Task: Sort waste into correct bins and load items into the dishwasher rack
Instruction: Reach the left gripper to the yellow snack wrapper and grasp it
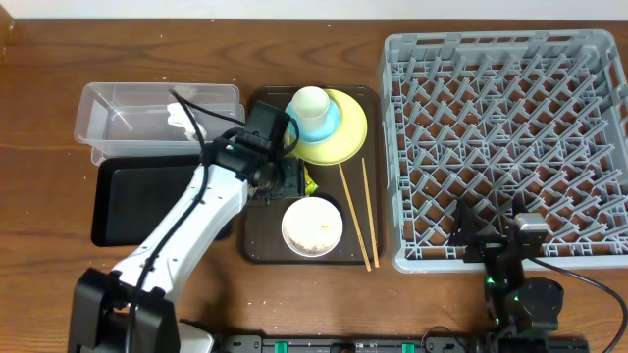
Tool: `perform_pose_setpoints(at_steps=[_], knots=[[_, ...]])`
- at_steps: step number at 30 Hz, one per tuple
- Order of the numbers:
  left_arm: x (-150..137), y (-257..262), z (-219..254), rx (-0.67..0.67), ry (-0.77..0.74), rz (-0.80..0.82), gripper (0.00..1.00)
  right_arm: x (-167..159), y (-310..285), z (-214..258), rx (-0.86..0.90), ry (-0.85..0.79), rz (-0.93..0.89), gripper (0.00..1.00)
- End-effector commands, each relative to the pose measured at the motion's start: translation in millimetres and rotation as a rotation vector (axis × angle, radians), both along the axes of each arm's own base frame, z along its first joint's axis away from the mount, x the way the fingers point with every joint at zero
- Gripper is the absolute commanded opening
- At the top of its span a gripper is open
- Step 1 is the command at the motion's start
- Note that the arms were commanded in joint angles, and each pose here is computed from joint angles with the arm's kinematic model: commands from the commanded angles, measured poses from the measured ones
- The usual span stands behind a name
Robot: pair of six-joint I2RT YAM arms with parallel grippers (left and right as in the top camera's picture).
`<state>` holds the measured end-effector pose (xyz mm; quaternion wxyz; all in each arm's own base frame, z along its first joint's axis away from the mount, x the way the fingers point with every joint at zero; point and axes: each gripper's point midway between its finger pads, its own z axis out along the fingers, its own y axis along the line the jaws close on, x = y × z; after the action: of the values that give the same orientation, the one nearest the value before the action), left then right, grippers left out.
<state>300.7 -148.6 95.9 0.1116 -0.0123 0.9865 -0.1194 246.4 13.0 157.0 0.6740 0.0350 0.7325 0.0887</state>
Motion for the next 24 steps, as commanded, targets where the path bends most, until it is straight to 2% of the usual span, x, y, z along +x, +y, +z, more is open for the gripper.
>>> perform_pose_setpoints(at_steps=[1,14,24], knots=[[-3,0,-8,0.000,0.023,0.010,0.67,0,-3,-2,-0.015,0.005,-0.010,0.99],[10,-5,-5,-0.021,-0.027,0.010,0.67,0,-3,-2,-0.015,0.005,-0.011,0.99],[6,-4,-14,-0.012,-0.008,0.010,0.66,0,-3,-2,-0.015,0.005,-0.011,0.99]])
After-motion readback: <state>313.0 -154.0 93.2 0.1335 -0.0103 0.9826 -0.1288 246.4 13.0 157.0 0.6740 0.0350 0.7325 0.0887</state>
